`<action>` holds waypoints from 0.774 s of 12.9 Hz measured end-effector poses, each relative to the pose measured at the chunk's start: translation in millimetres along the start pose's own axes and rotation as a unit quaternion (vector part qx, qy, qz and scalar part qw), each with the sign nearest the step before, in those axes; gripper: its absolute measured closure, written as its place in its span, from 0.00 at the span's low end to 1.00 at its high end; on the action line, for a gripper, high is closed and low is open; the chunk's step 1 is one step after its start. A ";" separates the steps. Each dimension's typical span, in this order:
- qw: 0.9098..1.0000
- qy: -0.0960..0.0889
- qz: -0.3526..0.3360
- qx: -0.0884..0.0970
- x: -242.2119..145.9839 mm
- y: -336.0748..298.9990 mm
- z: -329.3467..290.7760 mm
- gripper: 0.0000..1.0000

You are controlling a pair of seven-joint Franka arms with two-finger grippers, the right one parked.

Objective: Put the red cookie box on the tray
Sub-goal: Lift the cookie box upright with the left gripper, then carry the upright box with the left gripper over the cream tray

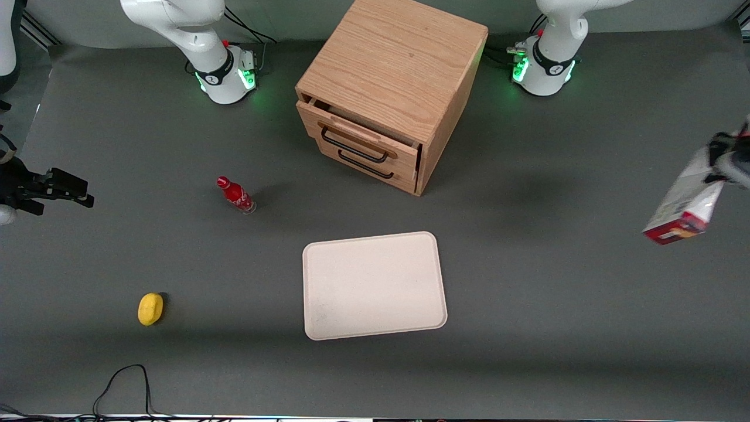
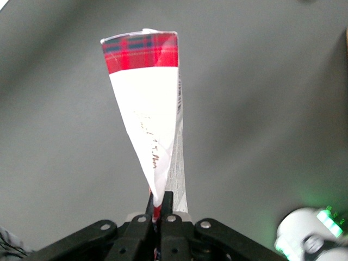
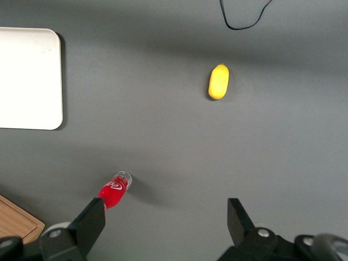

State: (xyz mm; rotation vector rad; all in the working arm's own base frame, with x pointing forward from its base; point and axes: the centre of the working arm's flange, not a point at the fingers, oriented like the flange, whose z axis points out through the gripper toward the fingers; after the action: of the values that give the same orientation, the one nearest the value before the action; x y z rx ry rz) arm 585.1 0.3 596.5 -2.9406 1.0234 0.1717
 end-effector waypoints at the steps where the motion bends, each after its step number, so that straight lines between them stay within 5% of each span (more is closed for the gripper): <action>1: 1.000 0.000 -0.030 -0.003 28.1 30.0 2.9 0.97; 6: 0.985 -0.007 -0.172 -0.024 152.5 146.2 43.1 0.97; 10: 0.964 0.031 -0.262 -0.045 253.4 204.0 126.2 0.97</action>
State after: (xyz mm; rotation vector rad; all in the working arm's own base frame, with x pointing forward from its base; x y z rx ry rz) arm 643.7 -308.9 445.7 -3.1869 0.2146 0.1154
